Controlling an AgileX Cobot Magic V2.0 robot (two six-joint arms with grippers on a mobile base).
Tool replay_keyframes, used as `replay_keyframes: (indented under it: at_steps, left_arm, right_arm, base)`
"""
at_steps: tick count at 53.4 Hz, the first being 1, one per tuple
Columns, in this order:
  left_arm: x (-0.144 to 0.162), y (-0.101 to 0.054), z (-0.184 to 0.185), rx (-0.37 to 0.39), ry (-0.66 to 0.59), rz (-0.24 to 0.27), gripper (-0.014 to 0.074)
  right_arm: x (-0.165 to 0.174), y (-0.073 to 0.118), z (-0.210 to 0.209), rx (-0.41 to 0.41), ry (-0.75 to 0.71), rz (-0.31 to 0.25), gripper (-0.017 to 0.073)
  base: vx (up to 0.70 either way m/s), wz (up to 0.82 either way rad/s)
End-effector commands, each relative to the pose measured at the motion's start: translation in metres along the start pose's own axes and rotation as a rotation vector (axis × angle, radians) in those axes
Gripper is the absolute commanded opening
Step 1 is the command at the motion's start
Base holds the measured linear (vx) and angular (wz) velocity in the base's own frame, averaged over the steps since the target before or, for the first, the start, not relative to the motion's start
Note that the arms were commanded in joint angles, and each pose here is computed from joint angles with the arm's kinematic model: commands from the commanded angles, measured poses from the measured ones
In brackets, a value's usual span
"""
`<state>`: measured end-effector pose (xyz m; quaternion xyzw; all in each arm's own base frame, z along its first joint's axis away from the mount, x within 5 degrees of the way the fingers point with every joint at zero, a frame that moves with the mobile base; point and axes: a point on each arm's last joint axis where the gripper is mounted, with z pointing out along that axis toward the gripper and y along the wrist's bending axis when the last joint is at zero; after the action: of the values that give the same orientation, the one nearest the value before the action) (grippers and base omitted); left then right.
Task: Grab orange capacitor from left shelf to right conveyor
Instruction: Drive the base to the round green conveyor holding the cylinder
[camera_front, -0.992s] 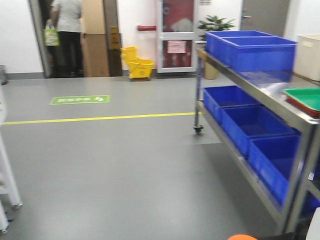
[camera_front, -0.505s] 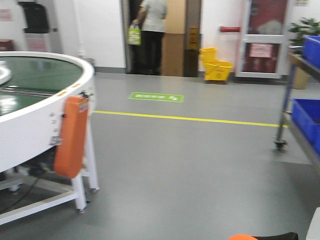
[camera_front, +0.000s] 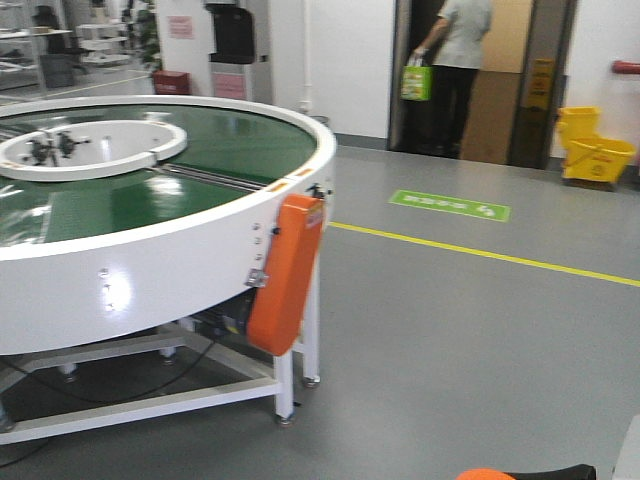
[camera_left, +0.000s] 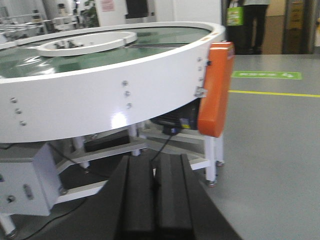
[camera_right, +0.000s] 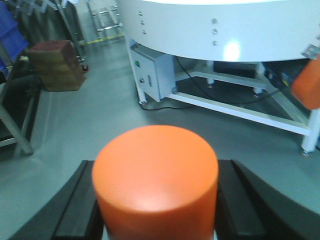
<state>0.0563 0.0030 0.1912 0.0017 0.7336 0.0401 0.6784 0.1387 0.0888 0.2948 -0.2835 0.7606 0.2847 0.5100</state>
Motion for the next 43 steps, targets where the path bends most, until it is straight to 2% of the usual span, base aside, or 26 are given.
replay_keyframes:
  at_steps: [1, 43]
  left_arm:
    - [0.0028, 0.0002, 0.0008, -0.009, -0.062, -0.005, -0.0006]
    - [0.0028, 0.0002, 0.0008, -0.009, -0.062, -0.005, -0.0006]
  right_arm:
    - [-0.0123, 0.0007, -0.0028, 0.003, -0.056, 0.013, 0.0333]
    - [-0.0125, 0.0018, -0.0037, -0.003, -0.058, 0.009, 0.0333]
  base:
    - [0.17, 0.47]
    - [0.23, 0.29]
